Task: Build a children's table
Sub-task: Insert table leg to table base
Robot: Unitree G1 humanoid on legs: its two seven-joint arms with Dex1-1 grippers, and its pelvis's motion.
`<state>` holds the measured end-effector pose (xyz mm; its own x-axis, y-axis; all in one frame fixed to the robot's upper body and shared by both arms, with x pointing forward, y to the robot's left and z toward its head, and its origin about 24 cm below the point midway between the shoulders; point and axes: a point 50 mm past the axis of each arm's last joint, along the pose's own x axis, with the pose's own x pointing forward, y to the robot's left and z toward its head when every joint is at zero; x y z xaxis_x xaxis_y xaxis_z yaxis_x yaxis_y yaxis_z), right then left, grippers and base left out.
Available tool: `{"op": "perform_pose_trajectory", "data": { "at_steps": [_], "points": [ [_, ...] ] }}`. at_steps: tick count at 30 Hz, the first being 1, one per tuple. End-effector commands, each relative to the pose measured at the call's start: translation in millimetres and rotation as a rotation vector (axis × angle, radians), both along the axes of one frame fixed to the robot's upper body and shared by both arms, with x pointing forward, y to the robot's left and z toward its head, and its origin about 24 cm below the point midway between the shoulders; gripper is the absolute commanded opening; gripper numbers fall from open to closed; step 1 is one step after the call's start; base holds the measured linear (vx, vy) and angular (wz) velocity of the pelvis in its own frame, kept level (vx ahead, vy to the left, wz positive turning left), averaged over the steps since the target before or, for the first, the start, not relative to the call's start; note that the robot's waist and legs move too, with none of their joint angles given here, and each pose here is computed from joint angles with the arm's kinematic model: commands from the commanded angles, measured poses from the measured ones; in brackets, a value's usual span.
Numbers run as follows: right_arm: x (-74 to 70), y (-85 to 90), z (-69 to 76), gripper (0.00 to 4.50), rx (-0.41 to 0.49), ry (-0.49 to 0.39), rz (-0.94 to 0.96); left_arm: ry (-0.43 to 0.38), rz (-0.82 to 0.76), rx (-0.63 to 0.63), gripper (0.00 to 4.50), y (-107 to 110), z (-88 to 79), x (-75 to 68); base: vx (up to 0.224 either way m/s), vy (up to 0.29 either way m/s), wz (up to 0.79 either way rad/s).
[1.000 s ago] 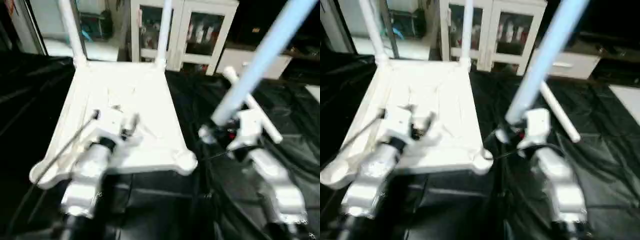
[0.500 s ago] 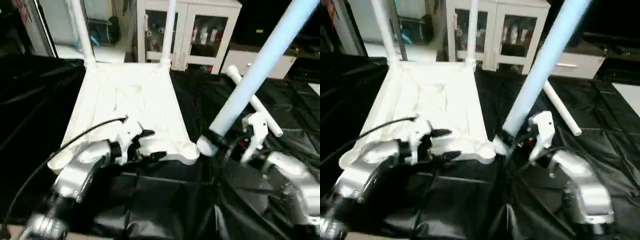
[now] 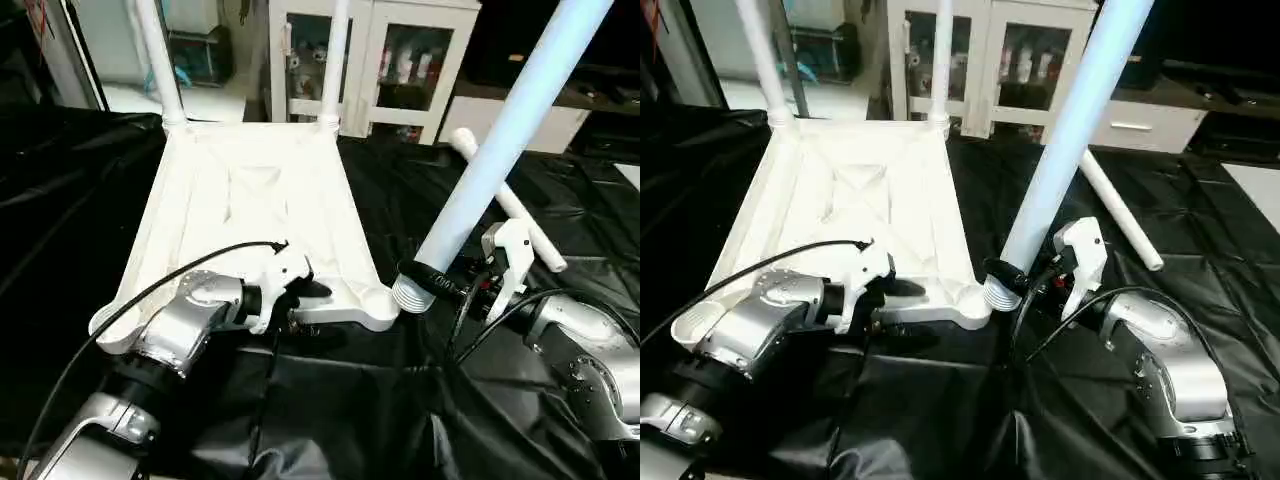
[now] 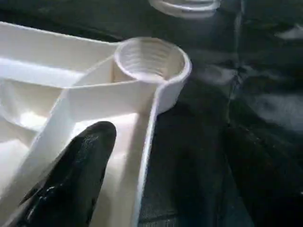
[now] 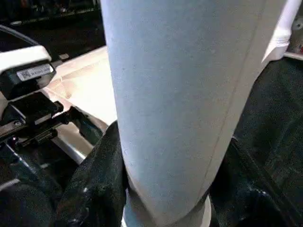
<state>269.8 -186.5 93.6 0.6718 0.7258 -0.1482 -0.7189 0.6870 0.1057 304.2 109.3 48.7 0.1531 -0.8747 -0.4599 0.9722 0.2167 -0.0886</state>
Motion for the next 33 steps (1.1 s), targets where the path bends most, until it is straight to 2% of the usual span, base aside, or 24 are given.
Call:
{"op": "perform_pose_trajectory", "data": {
  "at_steps": [1,7,9,11,13,18,19,23,25,33],
  "points": [
    [0.0,-1.0,6.5,1.89,-0.012,-0.024,0.014,-0.022,0.004,0.08,3.72,-1,-2.2,5.8,0.054,-0.014,0.0],
    [-0.4,1.1,5.8,1.89,-0.024,-0.024,0.021,-0.015,0.044,0.134,3.31,-4,-4.5,11.4,0.009,-0.002,0.0],
    [-0.9,1.6,6.5,1.89,-0.025,-0.025,0.025,-0.017,0.042,0.143,3.01,-7,-4.3,12.1,0.0,0.0,0.0],
    [-2.9,1.7,7.7,1.89,-0.029,-0.023,0.041,-0.012,0.046,0.192,2.95,-9,-3.2,15.9,0.0,0.0,0.0],
    [-3.3,1.7,7.5,1.89,-0.031,-0.022,0.045,-0.009,0.048,0.206,2.62,-9,-3.1,16.6,0.0,0.0,0.0],
    [-3.4,2.4,7.1,1.89,-0.032,-0.024,0.046,-0.011,0.052,0.188,2.26,-10,-0.4,18.9,0.0,0.0,0.0],
    [-2.8,2.8,8.4,1.89,-0.031,-0.029,0.046,-0.025,0.048,0.15,2.18,-14,2.9,20.9,0.0,0.0,0.0],
    [-3.2,2.6,9.7,1.89,-0.032,-0.032,0.051,-0.065,0.024,0.133,1.83,-17,5.1,22.1,0.0,0.0,0.0],
    [-3.7,2.7,9.4,1.89,-0.035,-0.031,0.054,-0.084,0.015,0.146,1.68,-18,4.4,22.5,0.0,0.0,0.0],
    [-0.9,6.3,10.2,1.89,-0.037,-0.047,0.056,-0.064,0.034,0.204,1.24,-9,-5.0,18.9,0.0,0.0,0.0]
  ]
}}
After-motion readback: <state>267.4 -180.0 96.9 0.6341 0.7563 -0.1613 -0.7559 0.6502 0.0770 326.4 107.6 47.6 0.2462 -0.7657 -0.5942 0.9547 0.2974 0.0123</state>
